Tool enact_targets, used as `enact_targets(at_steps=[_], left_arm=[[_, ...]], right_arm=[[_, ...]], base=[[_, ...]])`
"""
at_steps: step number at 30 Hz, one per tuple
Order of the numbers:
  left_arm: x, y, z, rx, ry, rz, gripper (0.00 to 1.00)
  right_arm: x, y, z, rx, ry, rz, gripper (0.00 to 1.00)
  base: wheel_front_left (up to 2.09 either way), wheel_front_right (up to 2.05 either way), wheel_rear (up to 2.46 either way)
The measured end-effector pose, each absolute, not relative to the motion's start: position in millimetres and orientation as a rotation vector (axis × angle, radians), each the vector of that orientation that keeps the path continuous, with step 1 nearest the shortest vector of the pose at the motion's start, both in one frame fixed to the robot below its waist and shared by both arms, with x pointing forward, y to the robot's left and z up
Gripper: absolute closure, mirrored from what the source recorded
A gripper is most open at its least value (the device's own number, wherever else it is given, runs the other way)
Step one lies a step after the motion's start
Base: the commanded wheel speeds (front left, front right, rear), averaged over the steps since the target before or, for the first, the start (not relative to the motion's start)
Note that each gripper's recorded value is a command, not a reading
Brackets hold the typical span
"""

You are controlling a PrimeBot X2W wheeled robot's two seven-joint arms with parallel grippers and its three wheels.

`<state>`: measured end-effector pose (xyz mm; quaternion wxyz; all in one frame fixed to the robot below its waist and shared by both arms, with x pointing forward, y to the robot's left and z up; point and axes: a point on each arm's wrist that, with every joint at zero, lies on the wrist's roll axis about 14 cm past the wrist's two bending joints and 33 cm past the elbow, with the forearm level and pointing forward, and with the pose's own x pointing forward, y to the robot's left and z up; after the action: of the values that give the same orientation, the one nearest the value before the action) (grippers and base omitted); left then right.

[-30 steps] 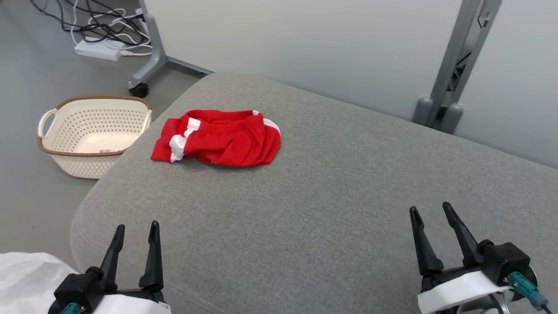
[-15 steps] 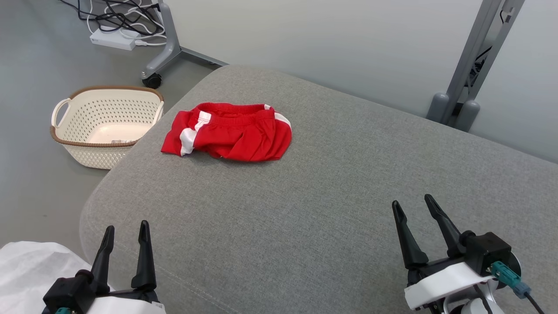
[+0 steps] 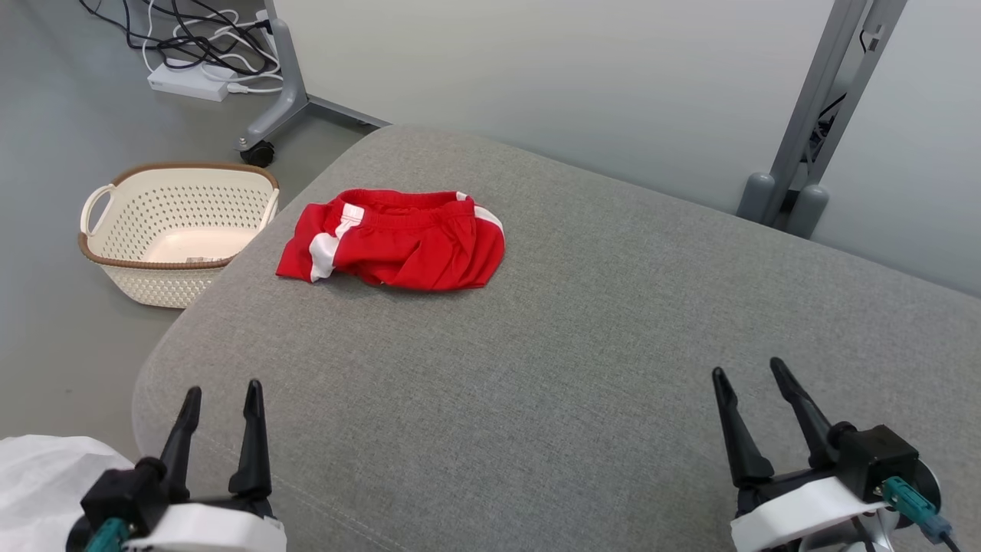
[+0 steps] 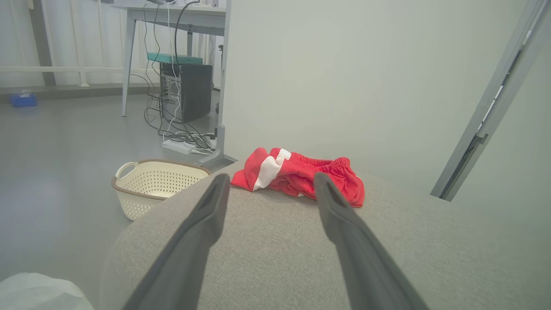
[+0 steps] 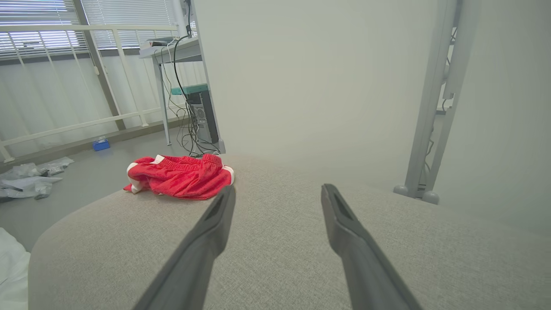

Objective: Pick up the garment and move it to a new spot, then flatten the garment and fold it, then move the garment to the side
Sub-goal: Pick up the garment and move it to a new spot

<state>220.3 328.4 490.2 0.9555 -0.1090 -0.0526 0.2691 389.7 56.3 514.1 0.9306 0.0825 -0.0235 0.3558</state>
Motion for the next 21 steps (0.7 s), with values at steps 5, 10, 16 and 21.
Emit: enact_targets(at_steps=[5,10,16,21], left_arm=[[238.6,337.8,490.3,-0.239,-0.100,0.538,0.00],[284.7,358.1,499.7,-0.160,-0.056,0.498,0.00],[352.6,388.1,513.9,-0.114,0.065,0.455,0.00],[400.0,396.5,497.4,-0.132,0.269,0.423,0.00]], right_arm=[[396.1,48.0,509.3,0.140,-0.053,0.706,0.00],[403.9,49.0,501.9,0.104,-0.059,0.725,0.00],[429.8,34.4,496.1,0.080,-0.080,0.712,0.00],[445.2,22.5,481.7,0.063,-0.070,0.706,0.00]], base=[[0.00,0.00,0.00],[0.00,0.00,0.00],[0.00,0.00,0.00],[0.00,0.00,0.00]])
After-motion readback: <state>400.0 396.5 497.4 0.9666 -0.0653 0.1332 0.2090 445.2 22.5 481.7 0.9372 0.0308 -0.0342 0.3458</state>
